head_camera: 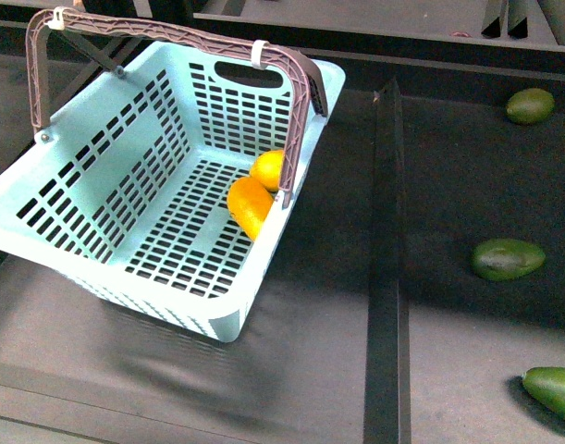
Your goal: Pick lemon and mango into basket
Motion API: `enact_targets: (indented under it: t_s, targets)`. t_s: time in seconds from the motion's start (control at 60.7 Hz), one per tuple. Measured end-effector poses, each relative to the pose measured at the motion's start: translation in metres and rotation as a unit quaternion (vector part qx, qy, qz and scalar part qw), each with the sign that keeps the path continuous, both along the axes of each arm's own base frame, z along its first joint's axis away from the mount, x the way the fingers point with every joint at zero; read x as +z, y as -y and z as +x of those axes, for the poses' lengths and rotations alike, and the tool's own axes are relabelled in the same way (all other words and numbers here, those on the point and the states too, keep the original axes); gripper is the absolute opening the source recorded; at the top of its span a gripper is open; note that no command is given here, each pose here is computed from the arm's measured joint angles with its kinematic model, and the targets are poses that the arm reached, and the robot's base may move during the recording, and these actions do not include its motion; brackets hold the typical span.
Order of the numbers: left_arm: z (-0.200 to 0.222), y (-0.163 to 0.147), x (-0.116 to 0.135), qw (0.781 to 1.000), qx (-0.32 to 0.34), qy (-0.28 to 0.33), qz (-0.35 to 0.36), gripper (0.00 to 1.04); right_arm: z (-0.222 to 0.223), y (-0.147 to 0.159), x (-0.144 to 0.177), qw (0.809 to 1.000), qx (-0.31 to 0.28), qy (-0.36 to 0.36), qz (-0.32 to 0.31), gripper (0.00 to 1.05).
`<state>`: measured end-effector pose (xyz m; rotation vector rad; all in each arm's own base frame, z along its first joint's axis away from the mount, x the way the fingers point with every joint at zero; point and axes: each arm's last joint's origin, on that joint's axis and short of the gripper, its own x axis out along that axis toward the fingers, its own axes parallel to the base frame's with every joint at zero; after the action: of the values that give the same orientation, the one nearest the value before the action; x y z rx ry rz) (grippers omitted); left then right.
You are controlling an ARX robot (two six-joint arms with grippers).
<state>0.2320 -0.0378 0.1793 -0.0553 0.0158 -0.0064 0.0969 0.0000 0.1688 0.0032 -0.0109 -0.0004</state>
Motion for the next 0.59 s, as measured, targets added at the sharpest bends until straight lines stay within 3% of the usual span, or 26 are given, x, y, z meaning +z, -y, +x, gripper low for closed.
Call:
enact_targets:
  t_s: [0.033, 0.346, 0.593]
  targets:
    - [-0.009, -0.005, -0.001, 1.0, -0.002, 0.003, 0.009, 0.03, 0.0, 0.0, 0.0, 1.0, 0.0, 0.0, 0.0, 0.96]
    - [-0.058, -0.025, -0.018, 1.0, -0.001, -0.002, 0.021, 0.04, 0.0, 0.0, 0.0, 1.0, 0.0, 0.0, 0.0, 0.96]
    - [-0.084, -0.037, -0.015, 1.0, 0.001, 0.003, 0.022, 0.04, 0.0, 0.0, 0.0, 1.0, 0.0, 0.0, 0.0, 0.96]
